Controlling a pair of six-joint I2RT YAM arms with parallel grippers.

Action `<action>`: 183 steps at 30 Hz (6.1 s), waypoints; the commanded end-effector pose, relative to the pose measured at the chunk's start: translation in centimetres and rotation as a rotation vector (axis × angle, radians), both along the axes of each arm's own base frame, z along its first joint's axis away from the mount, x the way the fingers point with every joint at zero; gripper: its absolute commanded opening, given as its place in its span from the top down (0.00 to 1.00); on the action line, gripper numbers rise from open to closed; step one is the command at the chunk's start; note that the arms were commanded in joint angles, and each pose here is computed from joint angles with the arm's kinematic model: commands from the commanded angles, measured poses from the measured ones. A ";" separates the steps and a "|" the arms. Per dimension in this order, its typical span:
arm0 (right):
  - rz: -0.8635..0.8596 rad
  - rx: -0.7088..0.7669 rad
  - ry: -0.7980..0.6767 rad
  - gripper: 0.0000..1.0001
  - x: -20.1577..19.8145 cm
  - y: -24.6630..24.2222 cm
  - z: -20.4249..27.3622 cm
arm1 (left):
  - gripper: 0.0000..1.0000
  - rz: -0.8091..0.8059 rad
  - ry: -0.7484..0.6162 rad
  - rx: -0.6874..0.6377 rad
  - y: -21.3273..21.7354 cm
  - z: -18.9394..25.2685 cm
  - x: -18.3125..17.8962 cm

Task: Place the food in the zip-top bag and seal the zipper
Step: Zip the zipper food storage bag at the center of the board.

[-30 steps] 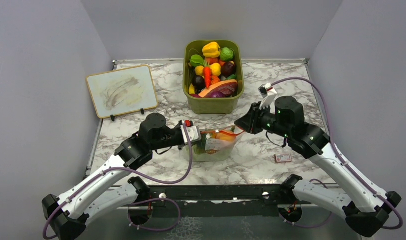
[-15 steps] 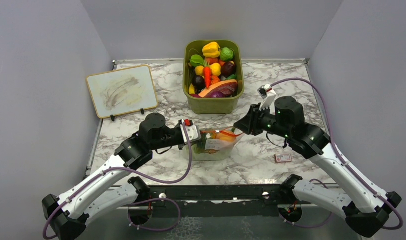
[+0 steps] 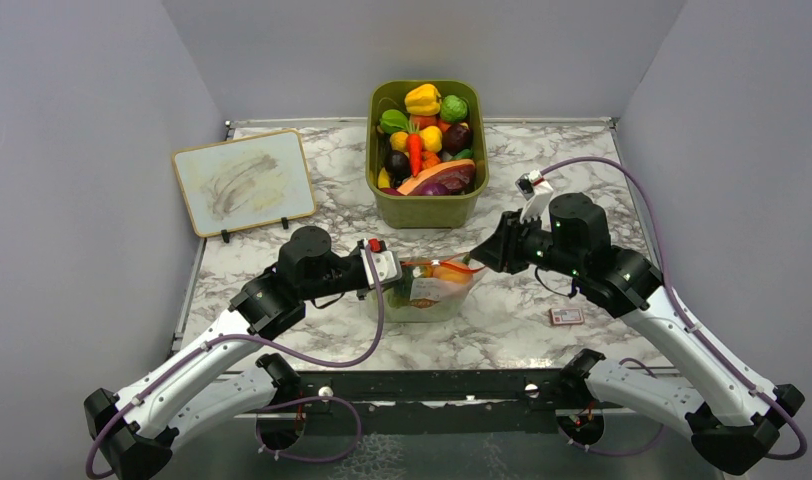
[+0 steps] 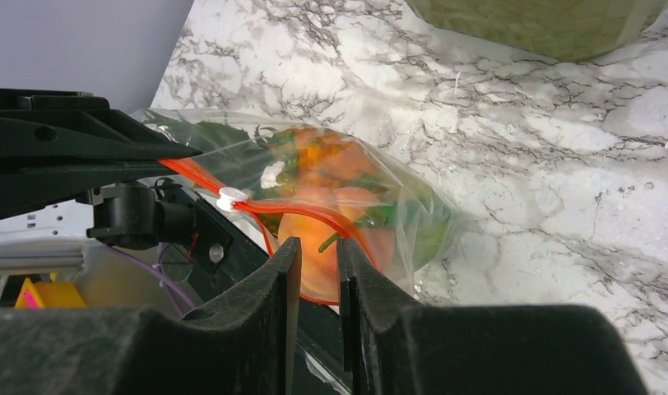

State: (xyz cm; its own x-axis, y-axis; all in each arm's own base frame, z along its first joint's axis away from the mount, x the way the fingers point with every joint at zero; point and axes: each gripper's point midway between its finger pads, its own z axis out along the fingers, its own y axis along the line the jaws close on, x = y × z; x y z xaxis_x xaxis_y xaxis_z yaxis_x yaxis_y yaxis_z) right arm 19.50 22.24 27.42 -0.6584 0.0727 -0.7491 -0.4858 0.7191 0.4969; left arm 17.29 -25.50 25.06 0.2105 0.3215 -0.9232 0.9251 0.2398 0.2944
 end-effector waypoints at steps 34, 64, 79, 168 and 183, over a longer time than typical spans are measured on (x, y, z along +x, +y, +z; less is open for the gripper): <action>0.340 0.041 0.113 0.99 -2.0 6.8 -4.5 | 1.00 -0.057 -0.078 -0.169 -1.5 4.1 -0.3; 0.391 -0.100 -0.348 0.52 -2.1 3.3 4.4 | 1.00 -0.081 -0.087 -0.135 -1.0 3.7 -1.1; 0.295 -0.095 -0.317 0.58 0.9 4.8 5.1 | 1.00 -0.061 -0.084 -0.142 -0.8 3.6 -0.9; 0.508 -0.278 -0.665 0.99 -1.2 1.8 4.8 | 1.00 -0.025 -0.113 0.141 0.8 0.0 1.1; 0.357 -0.311 -0.565 0.99 -1.3 -1.1 3.3 | 1.00 0.032 -0.114 0.153 2.5 -0.2 0.9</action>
State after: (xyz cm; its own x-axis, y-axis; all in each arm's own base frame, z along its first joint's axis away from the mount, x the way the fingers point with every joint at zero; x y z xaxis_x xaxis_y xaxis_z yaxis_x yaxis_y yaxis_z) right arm 17.30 24.93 31.36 -0.0541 -0.3169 -0.9469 -0.9185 0.3879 -0.0773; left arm 16.76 -26.23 27.77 0.3918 0.3134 -0.8650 0.8866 0.1227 0.4460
